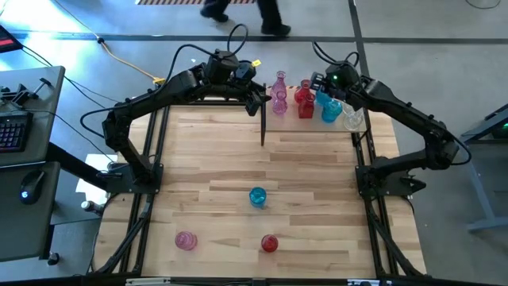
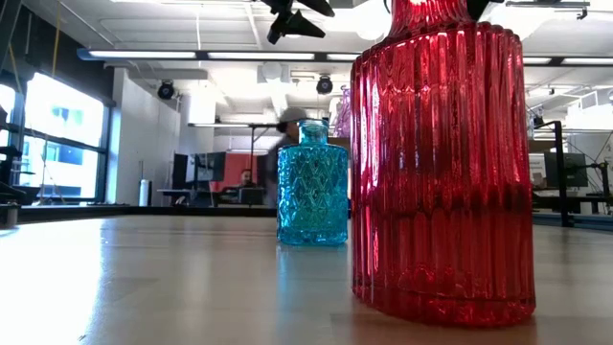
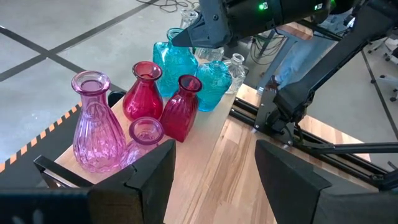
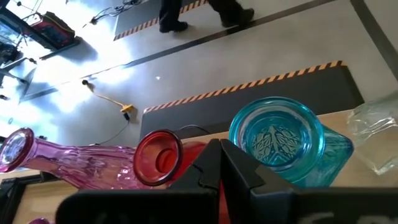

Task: Sort vases onto shelf
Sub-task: Adjust the vases on the shelf, then put the blue vase on the shelf aligned with the blue vases

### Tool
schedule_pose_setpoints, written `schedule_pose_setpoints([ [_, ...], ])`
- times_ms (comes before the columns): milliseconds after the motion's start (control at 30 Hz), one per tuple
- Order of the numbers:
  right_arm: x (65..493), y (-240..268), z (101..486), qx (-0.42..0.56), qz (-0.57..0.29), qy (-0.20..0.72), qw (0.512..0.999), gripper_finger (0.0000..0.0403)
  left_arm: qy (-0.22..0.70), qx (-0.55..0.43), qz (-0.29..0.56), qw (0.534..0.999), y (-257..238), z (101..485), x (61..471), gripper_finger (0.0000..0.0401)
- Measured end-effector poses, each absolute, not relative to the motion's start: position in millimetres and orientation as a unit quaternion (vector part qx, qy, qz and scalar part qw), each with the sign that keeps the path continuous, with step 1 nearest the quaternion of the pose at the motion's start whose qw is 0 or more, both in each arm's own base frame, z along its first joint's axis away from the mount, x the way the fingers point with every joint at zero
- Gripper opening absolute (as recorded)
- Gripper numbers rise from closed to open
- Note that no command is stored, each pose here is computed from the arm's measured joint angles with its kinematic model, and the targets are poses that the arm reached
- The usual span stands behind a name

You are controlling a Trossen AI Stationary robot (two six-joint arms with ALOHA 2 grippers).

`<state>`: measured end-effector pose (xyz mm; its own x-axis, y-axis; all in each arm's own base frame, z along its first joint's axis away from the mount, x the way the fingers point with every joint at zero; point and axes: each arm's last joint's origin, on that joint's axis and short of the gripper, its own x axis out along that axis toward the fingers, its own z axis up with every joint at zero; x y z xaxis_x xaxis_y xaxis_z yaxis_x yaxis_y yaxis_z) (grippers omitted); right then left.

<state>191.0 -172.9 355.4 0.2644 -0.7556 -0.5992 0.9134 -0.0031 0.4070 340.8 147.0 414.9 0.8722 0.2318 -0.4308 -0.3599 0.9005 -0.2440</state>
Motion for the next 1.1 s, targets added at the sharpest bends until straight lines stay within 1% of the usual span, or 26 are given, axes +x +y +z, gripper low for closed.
schedule_pose_setpoints([
  [500, 190, -172, 359, 0.367, -0.598, 0.109, 0.704, 0.0, 0.2, -0.161, 0.155, 0.954, 147, 415, 341, 0.0211],
  [767, 188, -170, 396, 0.335, -0.571, 0.089, 0.744, 0.0, 0.202, -0.161, 0.155, 0.953, 147, 414, 341, 0.0211],
  [933, 186, -164, 413, 0.327, -0.533, 0.112, 0.773, 0.0, 0.211, -0.164, 0.159, 0.95, 149, 413, 339, 0.0211],
  [1100, 184, -159, 418, 0.334, -0.495, 0.145, 0.789, 0.0, 0.212, -0.165, 0.16, 0.95, 149, 413, 338, 0.0211],
])
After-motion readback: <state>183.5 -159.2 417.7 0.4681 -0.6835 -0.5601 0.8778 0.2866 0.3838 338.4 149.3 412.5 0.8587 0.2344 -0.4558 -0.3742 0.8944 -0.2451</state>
